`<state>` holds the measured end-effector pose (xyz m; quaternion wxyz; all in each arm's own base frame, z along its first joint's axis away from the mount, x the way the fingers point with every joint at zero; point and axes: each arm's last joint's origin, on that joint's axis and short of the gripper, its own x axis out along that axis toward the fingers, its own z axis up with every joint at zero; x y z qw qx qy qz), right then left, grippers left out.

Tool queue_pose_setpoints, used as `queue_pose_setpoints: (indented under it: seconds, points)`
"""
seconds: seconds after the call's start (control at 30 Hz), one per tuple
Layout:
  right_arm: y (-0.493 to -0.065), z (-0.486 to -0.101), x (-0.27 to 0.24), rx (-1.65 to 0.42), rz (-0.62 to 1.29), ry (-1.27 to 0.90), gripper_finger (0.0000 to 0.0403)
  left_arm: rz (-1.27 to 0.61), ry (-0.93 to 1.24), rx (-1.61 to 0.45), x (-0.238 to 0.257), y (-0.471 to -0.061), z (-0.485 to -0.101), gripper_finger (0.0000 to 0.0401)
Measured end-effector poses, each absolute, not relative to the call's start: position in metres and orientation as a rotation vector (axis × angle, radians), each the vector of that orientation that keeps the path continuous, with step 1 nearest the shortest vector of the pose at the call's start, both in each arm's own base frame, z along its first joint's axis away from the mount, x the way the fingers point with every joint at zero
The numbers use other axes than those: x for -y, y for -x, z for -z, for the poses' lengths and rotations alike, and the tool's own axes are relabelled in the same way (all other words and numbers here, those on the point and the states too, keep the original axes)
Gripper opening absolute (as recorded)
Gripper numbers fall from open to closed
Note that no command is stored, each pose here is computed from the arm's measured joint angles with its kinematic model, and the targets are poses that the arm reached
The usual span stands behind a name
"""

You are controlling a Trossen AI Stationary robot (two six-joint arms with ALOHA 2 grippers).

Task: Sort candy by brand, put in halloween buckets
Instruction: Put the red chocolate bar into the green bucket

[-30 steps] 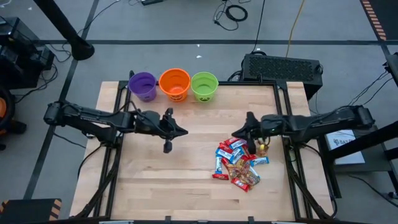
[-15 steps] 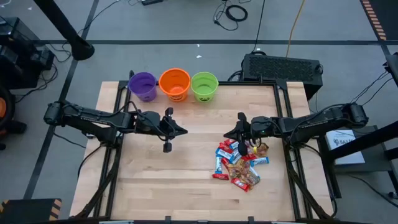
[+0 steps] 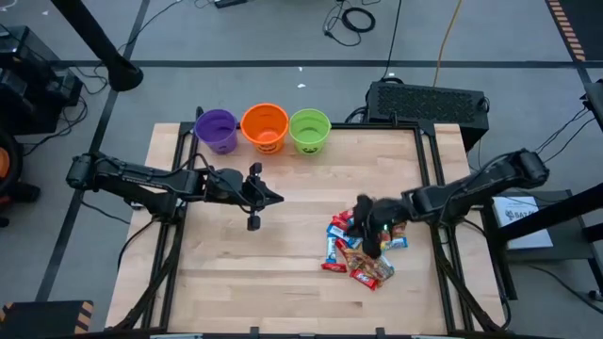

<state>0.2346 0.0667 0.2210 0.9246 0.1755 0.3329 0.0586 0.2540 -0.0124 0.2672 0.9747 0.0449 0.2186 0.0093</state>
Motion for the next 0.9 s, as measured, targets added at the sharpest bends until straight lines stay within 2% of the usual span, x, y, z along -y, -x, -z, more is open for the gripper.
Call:
queue_pose_setpoints:
  seconds: [0.2, 0.43, 0.73, 0.9]
  points:
    - [-0.233, -0.210, -0.107, -0.837, -0.130, -0.428, 0.0080, -0.018, -0.091, -0.454, 0.012, -0.253, -0.266, 0.0025]
    - [-0.239, -0.173, -0.132, -0.975, -0.076, -0.431, 0.0128, -0.018, -0.091, -0.453, 0.012, -0.254, -0.266, 0.0025]
    - [-0.250, -0.150, -0.144, -0.982, -0.078, -0.446, 0.0131, -0.019, -0.092, -0.453, 0.012, -0.254, -0.266, 0.0025]
    - [-0.252, -0.140, -0.142, -0.990, -0.013, -0.415, 0.0126, -0.031, -0.099, -0.452, 0.012, -0.254, -0.266, 0.0025]
